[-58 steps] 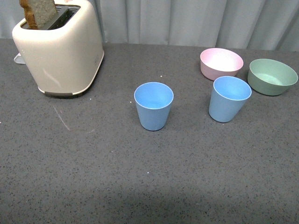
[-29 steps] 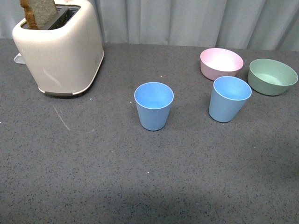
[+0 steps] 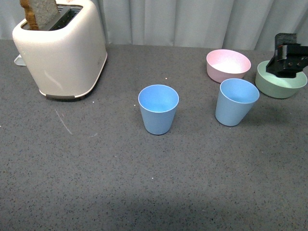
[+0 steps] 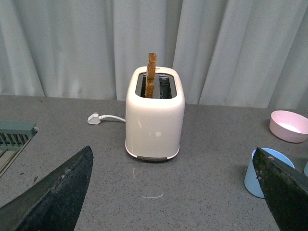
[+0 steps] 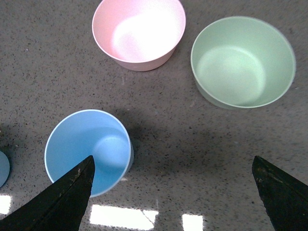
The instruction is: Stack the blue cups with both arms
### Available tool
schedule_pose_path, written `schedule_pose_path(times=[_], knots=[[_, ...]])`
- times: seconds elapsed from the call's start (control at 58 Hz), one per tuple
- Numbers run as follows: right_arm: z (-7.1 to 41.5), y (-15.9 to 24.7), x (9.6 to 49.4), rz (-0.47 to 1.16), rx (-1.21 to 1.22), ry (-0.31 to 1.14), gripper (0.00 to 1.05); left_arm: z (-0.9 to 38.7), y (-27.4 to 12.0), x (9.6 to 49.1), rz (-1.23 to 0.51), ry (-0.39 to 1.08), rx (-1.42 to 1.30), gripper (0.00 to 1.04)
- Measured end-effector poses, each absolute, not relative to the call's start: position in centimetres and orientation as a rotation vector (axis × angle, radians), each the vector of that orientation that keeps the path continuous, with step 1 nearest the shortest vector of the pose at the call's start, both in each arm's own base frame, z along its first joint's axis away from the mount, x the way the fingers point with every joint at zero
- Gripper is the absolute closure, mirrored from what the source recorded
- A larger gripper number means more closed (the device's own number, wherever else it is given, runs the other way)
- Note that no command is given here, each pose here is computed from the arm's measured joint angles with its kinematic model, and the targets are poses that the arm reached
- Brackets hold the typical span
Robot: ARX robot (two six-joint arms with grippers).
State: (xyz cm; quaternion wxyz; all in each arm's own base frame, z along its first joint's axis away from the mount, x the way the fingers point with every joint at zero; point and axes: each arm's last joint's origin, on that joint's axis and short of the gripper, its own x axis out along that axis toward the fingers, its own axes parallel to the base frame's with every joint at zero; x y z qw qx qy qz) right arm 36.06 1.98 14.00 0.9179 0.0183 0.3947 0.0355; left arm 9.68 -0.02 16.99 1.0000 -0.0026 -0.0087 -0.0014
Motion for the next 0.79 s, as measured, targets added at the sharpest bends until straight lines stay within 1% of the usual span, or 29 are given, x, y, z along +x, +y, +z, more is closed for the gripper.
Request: schedule_pose_path(times=[0.121,0.379,0.431,0.483,0.569,0.638,0.707,0.793], knots=[[12.2,2.7,37.8,0.060,0.077,0.903,0.10,17.0,0.0,9.7,-0.003,-0.017,-0.005,0.07],[9.8,3.5,39.3,0.031,0.132,1.016,0.10,17.0,0.0,9.7,-0.003,-0.017,-0.005,0.07],[9.6,3.6,39.4,0.026,0.137,1.025,0.14,17.0,0.0,9.7,-0.003,-0.017,-0.005,0.07],[9.3,3.7,39.7,0.015,0.135,1.035,0.23,17.0,0.0,9.7,-0.003,-0.017,-0.005,0.07],[9.1,3.8,39.8,0.014,0.144,1.042,0.33,17.0,0.0,9.7,-0.003,-0.017,-0.005,0.07],[9.0,3.8,40.0,0.013,0.147,1.049,0.44,17.0,0.0,9.7,-0.003,-0.017,-0.005,0.07],[9.0,3.9,40.1,0.010,0.151,1.057,0.58,17.0,0.0,9.7,-0.003,-0.017,-0.005,0.07],[9.0,3.9,40.2,0.008,0.157,1.061,0.69,17.0,0.0,9.7,-0.003,-0.017,-0.005,0.07]])
